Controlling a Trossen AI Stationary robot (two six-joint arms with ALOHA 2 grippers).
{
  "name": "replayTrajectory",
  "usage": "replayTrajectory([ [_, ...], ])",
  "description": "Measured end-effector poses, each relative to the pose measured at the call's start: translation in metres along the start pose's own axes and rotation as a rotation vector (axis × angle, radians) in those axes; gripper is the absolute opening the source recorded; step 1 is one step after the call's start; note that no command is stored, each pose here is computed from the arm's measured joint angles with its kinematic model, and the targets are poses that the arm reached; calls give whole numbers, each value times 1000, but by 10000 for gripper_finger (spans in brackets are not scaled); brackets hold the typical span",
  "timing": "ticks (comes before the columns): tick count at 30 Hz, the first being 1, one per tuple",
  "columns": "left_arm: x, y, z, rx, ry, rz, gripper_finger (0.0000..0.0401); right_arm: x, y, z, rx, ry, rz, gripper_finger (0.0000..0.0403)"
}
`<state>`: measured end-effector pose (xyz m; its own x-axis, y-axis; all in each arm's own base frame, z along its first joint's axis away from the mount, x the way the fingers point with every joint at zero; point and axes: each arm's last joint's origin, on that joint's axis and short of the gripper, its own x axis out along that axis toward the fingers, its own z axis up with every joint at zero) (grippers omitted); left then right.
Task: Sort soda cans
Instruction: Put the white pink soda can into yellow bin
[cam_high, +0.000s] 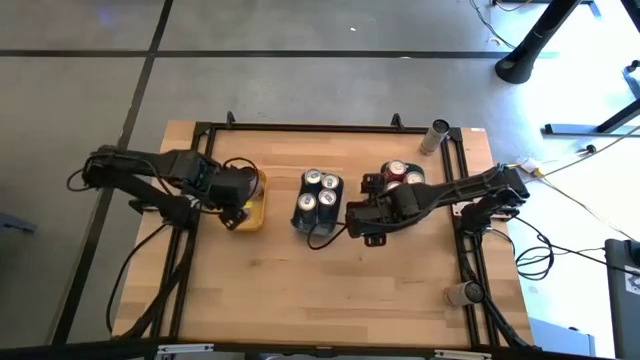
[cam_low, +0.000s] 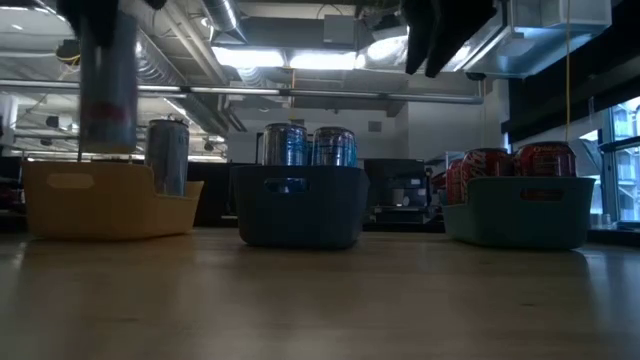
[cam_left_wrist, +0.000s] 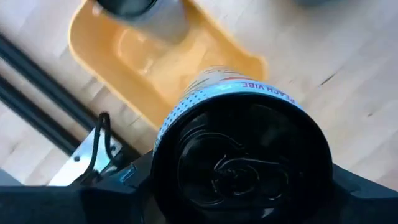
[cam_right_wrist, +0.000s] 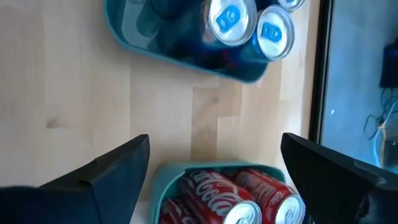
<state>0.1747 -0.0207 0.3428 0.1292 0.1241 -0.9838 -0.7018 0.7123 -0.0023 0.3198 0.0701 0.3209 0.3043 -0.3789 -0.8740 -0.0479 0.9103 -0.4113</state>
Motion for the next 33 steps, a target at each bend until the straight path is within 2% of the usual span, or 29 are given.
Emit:
replayTrajectory([
  [3,7,17,-5,-44,3,11,241,2,-4,-9,6,-10,-4,360],
  [7,20,37,-5,-86,9,47,241,13,-12,-26,74,-27,-3,360],
  [12,44,46,6,-51,13,35,241,33,-16,-44,152,-57,15,360],
  [15,57,54,10,-55,54,71,241,46,-19,-50,200,-56,9,360],
  [22,78,70,25,-91,8,78,241,59,-24,-49,264,-90,48,360],
  [33,104,92,34,-130,-11,100,242,59,-23,-49,250,-95,67,360],
])
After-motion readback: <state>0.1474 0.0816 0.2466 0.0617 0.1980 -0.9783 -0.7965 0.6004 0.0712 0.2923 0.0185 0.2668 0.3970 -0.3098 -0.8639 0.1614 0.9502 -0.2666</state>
